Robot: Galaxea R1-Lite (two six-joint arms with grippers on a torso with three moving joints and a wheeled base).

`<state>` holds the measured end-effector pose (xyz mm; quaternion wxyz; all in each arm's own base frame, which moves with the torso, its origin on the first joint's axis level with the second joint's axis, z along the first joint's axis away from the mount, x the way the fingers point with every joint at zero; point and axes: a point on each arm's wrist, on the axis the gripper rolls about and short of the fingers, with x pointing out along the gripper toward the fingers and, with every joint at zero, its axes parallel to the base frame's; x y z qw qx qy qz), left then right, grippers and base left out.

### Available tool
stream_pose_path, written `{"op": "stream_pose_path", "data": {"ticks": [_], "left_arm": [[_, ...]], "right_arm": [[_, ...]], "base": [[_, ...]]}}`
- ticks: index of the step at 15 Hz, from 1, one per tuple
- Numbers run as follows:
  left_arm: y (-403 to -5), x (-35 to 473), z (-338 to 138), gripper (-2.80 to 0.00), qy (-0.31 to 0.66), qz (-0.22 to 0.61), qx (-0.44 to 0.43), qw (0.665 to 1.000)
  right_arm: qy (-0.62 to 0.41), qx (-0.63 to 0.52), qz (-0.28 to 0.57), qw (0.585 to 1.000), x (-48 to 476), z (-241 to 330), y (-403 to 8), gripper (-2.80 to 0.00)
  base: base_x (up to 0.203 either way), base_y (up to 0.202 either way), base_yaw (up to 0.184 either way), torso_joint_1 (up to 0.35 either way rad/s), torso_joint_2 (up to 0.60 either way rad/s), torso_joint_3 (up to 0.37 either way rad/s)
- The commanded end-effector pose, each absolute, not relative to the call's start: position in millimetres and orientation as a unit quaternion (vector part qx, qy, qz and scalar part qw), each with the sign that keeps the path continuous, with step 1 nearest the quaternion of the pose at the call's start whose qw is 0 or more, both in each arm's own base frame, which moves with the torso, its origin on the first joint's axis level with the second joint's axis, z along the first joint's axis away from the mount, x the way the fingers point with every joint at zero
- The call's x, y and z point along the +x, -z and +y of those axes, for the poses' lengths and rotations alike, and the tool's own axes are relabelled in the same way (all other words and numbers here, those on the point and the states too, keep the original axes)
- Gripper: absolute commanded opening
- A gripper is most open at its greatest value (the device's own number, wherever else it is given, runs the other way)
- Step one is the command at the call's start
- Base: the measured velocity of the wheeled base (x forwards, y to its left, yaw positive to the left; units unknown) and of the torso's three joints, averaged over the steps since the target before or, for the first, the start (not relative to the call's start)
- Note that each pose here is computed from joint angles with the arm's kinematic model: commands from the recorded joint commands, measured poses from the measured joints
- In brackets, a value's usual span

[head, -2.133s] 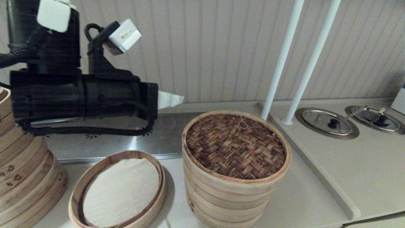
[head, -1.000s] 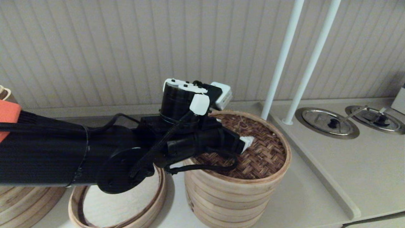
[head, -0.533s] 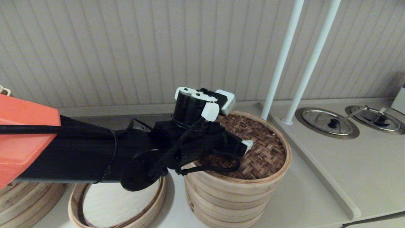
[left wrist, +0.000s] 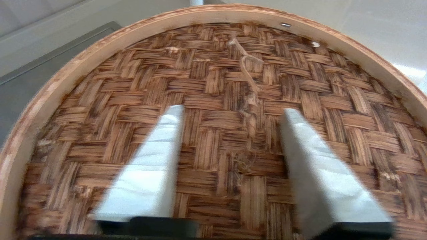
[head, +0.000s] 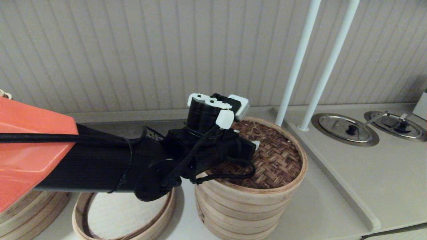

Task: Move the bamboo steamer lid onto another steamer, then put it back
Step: Pick up the steamer

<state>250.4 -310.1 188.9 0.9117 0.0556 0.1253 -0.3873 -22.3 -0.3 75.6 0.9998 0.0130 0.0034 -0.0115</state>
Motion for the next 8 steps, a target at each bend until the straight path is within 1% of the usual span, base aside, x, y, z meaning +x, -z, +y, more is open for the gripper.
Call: {"op": "stream_pose_path", "data": {"ticks": [1,8], "left_arm": [[-188.1,250.6,-309.7,-2.8,0.386,0.124,0.056,0.913],[-188.1,250.2,-310.0,-2.8,0.384,0.121,0.054,0.914]], "right_arm": [[0.012,0.013,0.005,1.0,-22.0,-0.3,-74.8,-2.8],[0.012,0.013,0.006,1.0,-21.9,-0.3,-74.6,-2.8]], "base": [[0.0,0.0,0.0,0.0,0.0,0.0],[0.0,0.0,0.0,0.0,0.0,0.0]]}}
